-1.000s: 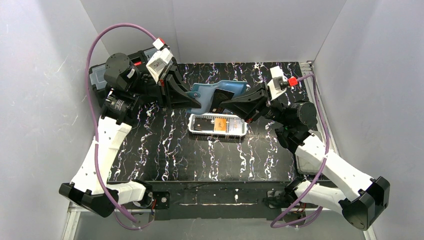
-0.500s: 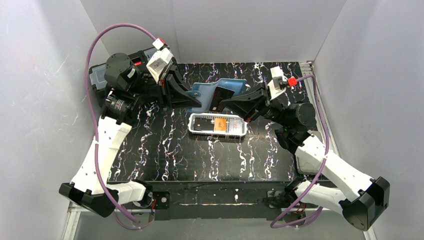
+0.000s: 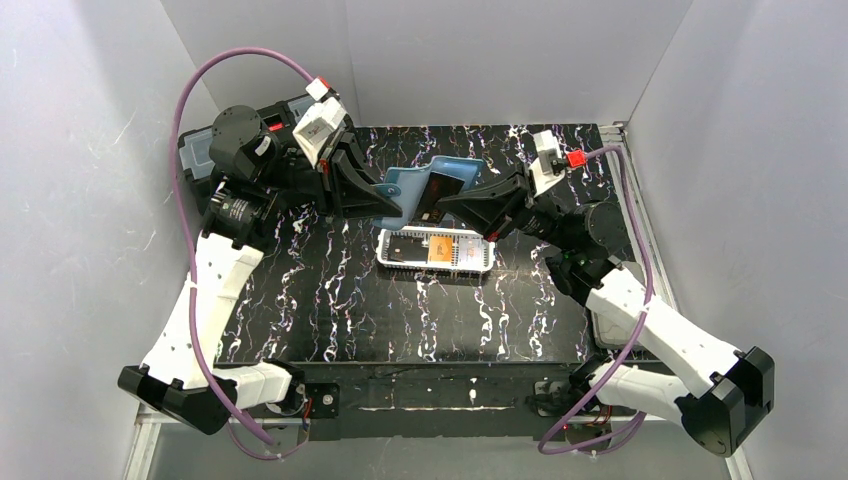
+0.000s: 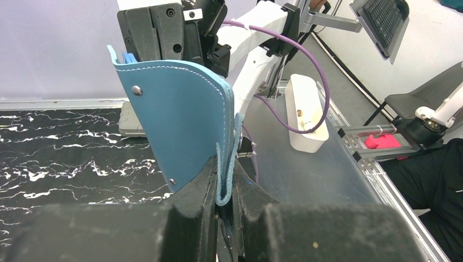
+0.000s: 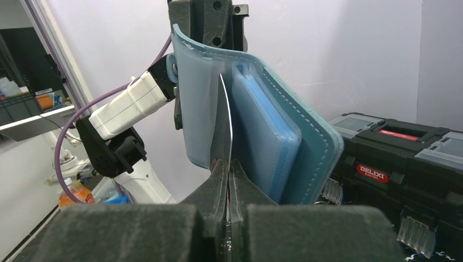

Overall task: Put the credit cards into the card holder
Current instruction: Insert the credit card into the card holder.

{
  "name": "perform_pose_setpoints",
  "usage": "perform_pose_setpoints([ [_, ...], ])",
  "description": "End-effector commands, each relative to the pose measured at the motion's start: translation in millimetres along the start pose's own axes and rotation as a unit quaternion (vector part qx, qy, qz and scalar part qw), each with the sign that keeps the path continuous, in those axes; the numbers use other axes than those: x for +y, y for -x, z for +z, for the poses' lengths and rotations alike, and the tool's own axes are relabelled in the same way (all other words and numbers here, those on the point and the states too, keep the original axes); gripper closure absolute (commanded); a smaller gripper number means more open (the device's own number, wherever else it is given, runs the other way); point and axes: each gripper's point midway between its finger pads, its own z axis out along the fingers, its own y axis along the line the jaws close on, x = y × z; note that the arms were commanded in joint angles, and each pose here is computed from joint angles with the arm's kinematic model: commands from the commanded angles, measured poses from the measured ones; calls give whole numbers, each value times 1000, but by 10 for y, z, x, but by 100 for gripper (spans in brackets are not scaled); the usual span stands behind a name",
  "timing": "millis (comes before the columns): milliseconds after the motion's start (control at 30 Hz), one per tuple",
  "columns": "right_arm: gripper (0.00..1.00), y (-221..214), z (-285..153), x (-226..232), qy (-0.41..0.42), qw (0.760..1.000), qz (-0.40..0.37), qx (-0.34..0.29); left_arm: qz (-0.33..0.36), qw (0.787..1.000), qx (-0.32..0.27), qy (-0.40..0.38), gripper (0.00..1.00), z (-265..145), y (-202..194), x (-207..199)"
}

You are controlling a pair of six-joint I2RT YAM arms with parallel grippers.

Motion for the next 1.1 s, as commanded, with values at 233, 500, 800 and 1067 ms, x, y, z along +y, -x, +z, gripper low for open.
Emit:
perform_pose_setpoints([
  [233,99,-141,41,-116,-9,1000,-2,29,63,997,2,-35,99,10,145,-330],
  [500,99,-17,-41,-10,-12,997,-65,35,54,998,5,-38,99,12,121,-308],
  [800,99,261,-77,112,-15,994,-104,9,48,998,7,-40,99,15,112,-300],
  [1067,99,361,-66,176,-1,994,-108,-7,49,998,10,-36,100,1,69,-317],
])
